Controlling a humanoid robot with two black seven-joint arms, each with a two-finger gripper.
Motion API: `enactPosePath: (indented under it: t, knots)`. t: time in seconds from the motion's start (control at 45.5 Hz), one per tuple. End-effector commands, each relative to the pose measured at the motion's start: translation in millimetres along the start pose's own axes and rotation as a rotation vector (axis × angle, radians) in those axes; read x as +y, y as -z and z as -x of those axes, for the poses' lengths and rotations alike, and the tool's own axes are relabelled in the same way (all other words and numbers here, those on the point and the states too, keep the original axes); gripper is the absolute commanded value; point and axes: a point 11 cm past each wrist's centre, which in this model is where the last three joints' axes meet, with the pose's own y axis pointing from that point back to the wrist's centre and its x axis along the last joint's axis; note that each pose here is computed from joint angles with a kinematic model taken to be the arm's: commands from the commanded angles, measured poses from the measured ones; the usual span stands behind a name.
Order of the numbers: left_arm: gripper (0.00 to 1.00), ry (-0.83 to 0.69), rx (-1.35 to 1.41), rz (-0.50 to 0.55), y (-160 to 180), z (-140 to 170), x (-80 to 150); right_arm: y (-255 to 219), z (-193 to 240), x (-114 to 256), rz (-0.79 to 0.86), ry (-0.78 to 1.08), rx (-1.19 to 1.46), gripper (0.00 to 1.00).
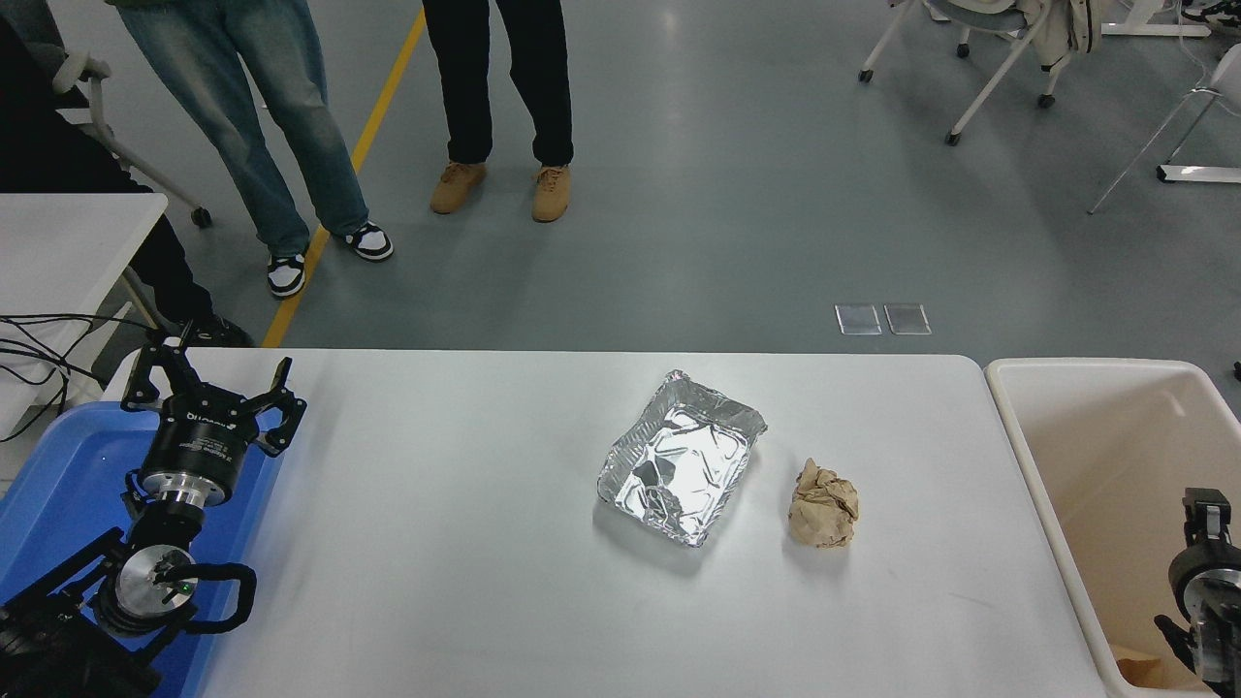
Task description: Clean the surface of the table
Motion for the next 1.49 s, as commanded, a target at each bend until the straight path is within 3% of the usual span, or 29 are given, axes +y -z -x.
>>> enactPosePath:
  t: [0.0, 0.242, 0.527, 0.769, 1.099, 1.473]
  knots:
    - [0.99, 0.000, 0.000, 0.000, 0, 0, 0, 1, -2, -1, 0.015, 0.003, -0.011, 0.98]
    - [0.99, 0.000, 0.000, 0.000, 0, 0, 0, 18, -7, -5, -0.008, 0.011, -0.052, 0.98]
    - [0.99, 0.002, -0.001, 0.000, 0, 1, 0, 61, -29, -13, -0.073, 0.005, -0.295, 0.98]
    - [0.99, 0.000, 0.000, 0.000, 0, 0, 0, 87, -17, -14, -0.125, 0.060, -0.305, 0.98]
    - [0.99, 0.000, 0.000, 0.000, 0, 0, 0, 139, 91, 21, -0.196, 0.418, -0.551, 0.99]
    - [0.99, 0.000, 0.000, 0.000, 0, 0, 0, 197, 173, 76, -0.300, 0.730, -0.653, 0.99]
